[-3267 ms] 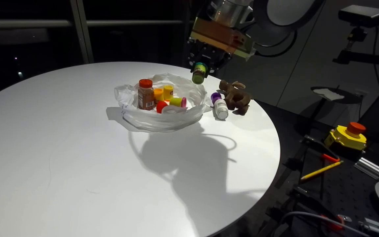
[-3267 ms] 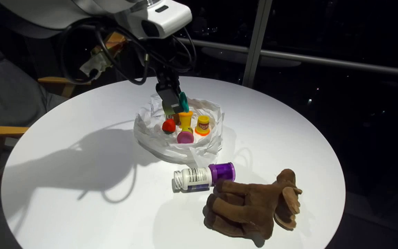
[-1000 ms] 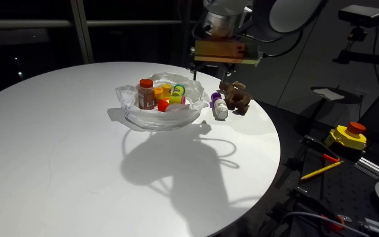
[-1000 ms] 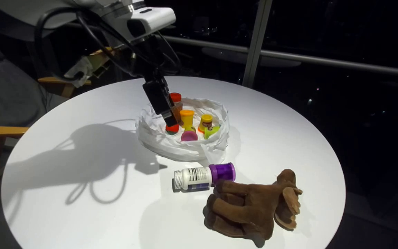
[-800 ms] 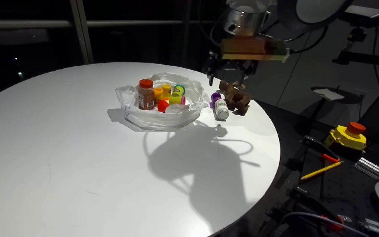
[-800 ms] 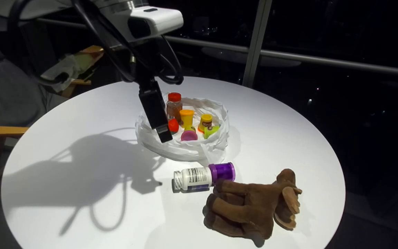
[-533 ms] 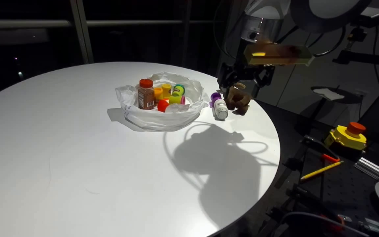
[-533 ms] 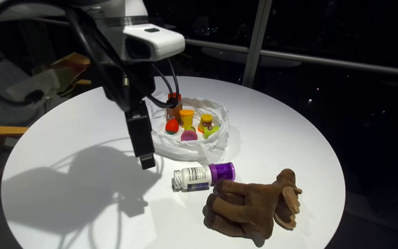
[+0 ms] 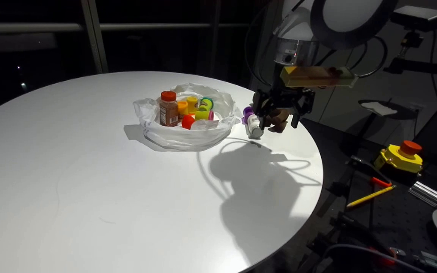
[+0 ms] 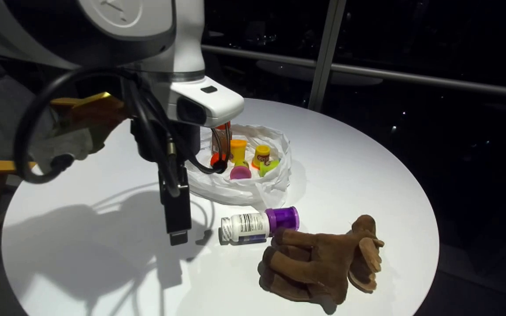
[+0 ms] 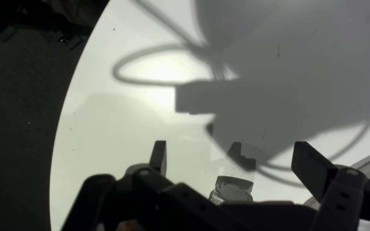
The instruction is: Put all the objects in the plastic bag
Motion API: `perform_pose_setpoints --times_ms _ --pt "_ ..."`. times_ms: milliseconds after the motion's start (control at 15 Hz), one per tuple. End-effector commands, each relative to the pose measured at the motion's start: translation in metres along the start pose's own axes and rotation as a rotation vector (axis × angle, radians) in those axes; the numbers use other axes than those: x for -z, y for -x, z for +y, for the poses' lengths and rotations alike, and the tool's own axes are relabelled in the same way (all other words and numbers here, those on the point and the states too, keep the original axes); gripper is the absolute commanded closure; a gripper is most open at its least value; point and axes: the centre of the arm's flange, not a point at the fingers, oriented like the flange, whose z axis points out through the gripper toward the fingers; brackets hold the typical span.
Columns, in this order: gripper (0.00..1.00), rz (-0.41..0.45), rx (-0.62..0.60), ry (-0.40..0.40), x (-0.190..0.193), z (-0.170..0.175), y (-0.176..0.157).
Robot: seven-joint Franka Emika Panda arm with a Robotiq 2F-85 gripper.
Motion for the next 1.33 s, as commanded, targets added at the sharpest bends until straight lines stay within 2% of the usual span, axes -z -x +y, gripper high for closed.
perform_pose_setpoints --times_ms 0,333,933,1067,1267 --pt "0.00 0.049 -0.059 0.007 0.000 -0.007 -0.024" --pt "0.00 0.120 -0.132 0.043 -0.011 -0.018 -0.044" --pt "0.00 0.146 -0.247 0.101 -0.049 -0.025 -0.083" --pt "0.26 0.152 -0.266 0.115 -0.057 -0.023 -0.091" --pt "0.54 0.144 -0.263 0.126 -0.066 -0.021 -0.097"
